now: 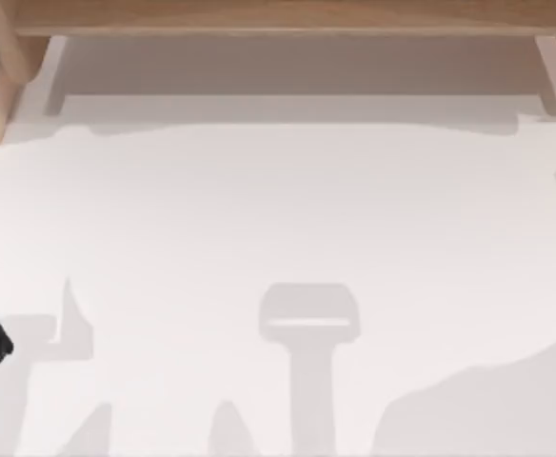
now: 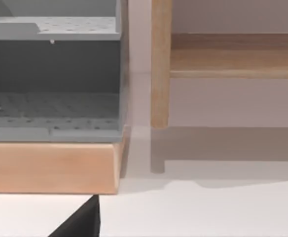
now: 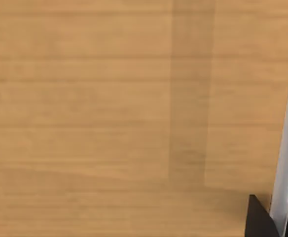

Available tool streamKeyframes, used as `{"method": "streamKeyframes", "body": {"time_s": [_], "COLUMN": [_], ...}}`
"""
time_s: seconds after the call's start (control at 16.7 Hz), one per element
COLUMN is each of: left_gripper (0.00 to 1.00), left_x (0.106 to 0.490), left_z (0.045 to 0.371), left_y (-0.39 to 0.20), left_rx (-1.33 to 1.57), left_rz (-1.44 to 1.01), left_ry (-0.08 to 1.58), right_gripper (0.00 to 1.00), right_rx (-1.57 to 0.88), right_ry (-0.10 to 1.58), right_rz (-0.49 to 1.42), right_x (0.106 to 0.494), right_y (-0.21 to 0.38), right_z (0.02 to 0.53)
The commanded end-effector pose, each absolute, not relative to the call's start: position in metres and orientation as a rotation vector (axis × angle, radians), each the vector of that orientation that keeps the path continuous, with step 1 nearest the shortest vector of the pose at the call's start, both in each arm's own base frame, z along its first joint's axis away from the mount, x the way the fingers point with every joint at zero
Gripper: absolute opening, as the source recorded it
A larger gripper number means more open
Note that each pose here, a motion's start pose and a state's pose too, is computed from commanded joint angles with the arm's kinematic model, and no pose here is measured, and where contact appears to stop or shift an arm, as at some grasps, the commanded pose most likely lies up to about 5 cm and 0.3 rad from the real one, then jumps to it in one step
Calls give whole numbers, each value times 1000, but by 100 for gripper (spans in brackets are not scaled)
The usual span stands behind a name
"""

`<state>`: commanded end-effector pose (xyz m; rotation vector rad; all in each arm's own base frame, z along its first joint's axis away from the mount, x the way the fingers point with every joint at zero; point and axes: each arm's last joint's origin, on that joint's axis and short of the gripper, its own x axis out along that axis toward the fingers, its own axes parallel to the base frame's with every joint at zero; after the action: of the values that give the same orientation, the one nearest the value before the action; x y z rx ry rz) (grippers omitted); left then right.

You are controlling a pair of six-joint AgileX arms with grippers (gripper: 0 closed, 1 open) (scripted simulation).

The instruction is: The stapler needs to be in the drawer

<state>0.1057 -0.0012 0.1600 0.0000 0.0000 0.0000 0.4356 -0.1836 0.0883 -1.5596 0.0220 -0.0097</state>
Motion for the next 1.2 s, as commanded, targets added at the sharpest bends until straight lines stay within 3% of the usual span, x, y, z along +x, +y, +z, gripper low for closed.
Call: {"method": "streamKeyframes", "body": {"time_s": [0.12, 0.9, 1.2], "left_gripper": [100, 100, 100], "left_x": [106, 106, 106], "left_z": [160, 160, 160], "left_y": [-1, -1, -1], "left_rx": [0, 0, 0], "left_rz": [0, 0, 0], "left_ry": [0, 0, 0], "right_gripper": [0, 98, 100], "right_rx": [-1560, -1560, -1560], "right_ry": [22, 22, 22], "right_rz": [-10, -10, -10], "right_x": [436, 436, 436], "right_y": [-184, -184, -184], "right_z": [88, 88, 88]}}
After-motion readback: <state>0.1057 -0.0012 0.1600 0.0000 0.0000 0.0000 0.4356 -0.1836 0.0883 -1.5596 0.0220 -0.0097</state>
